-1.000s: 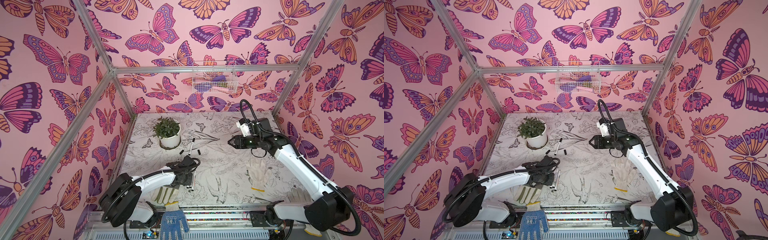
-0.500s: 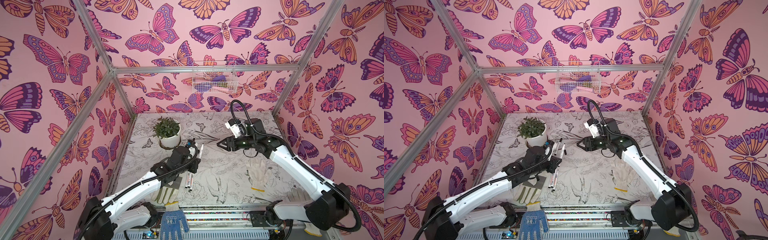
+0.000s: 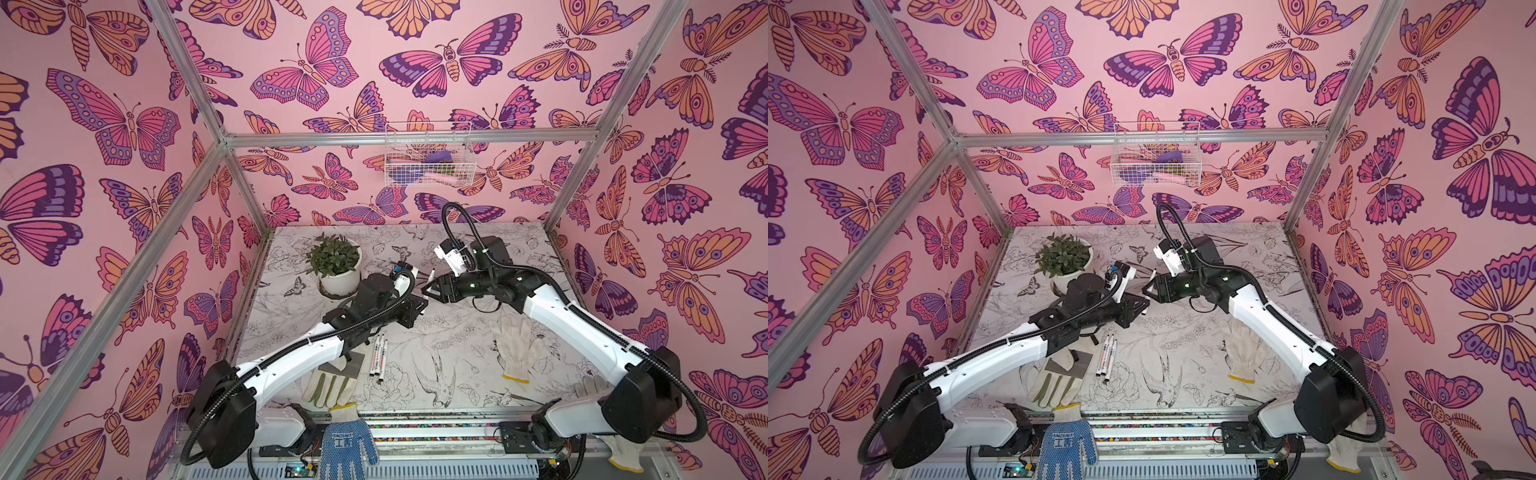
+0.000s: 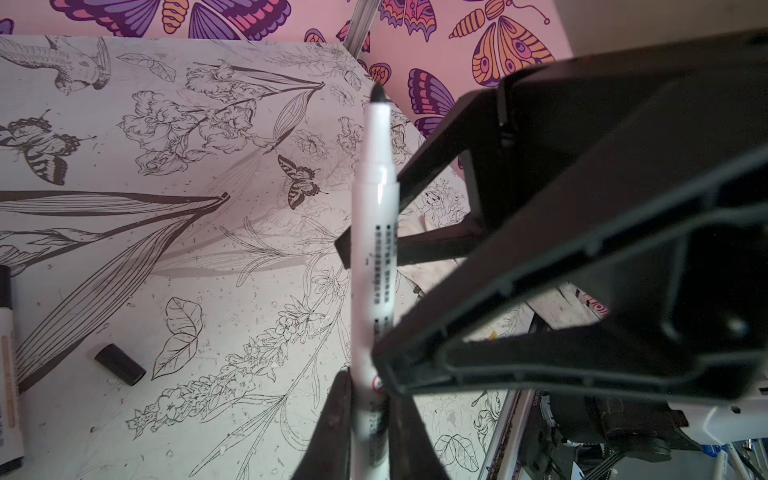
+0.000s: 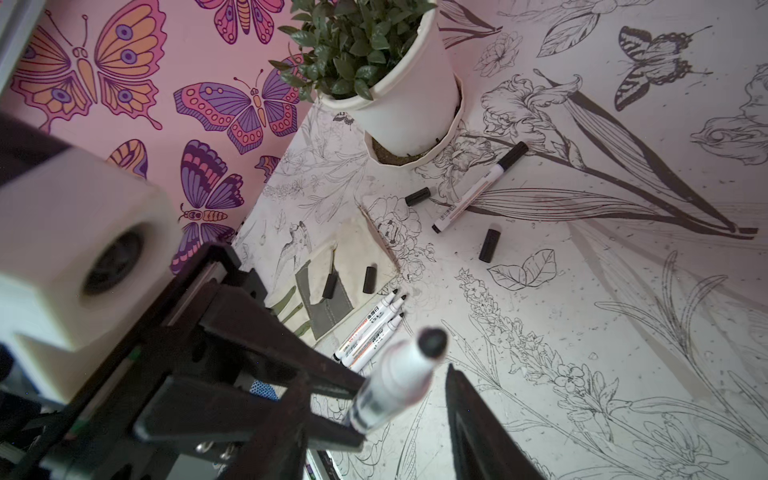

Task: Insert the pens into the pen caps
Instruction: 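Lift the uncapped white marker upright with the left gripper while the right gripper approaches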

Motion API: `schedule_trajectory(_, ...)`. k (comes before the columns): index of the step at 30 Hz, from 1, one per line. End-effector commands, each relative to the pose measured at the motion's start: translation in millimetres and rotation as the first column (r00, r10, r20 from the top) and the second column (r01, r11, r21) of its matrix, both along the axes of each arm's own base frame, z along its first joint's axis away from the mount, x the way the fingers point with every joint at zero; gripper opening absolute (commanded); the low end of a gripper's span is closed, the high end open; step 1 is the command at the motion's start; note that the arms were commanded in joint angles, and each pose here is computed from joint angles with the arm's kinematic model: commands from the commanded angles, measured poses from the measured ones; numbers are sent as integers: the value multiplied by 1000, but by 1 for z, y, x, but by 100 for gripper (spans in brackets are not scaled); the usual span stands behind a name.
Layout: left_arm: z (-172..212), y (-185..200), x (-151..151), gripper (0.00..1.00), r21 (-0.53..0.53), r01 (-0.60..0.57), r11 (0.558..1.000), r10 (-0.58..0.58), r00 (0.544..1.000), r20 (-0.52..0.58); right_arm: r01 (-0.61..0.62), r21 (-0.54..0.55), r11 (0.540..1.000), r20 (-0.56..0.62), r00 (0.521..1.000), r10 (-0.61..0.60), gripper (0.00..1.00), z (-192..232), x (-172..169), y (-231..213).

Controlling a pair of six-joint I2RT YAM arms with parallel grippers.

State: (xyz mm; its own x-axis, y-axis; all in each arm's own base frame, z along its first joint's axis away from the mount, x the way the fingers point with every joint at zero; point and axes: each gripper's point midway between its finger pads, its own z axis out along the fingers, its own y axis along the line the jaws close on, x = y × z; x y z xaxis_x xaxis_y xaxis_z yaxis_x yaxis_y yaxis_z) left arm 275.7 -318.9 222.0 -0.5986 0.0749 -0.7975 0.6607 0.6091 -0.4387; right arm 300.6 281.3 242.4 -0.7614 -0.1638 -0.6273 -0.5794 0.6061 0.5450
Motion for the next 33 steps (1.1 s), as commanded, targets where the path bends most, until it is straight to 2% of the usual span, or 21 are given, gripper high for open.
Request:
schedule_trajectory(1, 11, -6, -2, 0, -31, 36, 999, -35, 999, 27, 26, 12, 1000, 40, 999, -26, 43, 12, 13, 3)
schedule_trajectory(5, 8, -8, -2, 0, -27, 40, 999, -40, 999, 20, 12, 40, 999, 28, 1000, -13, 23, 14, 13, 9)
schedule_trajectory(11, 6, -15, 2, 0, -21, 54, 998, -53, 998, 17, 5, 50, 999, 30, 1000, -7, 11, 16, 12, 9)
schedule_trajectory(12, 4, -15, 3, 4, -17, 47, 999, -47, 999, 15, 4, 53, 999, 30, 1000, -6, 10, 17, 12, 9)
schedule_trajectory(14, 2, -14, 5, 15, -13, 38, 999, -38, 999, 12, 11, 56, 998, 32, 999, -13, 8, 18, 12, 7)
schedule_trajectory(16, 1, -14, 6, 30, -10, 36, 999, -35, 999, 11, 26, 69, 997, 28, 999, -28, 8, 20, 13, 5)
schedule_trajectory(18, -2, -15, 6, 36, -5, 34, 999, -33, 999, 6, 43, 94, 995, 19, 999, -45, 8, 22, 16, 2)
schedule_trajectory(33, 14, -25, 21, 36, -10, 37, 999, -36, 997, 70, 29, 117, 993, 2, 1000, -30, 5, 23, 14, 0)
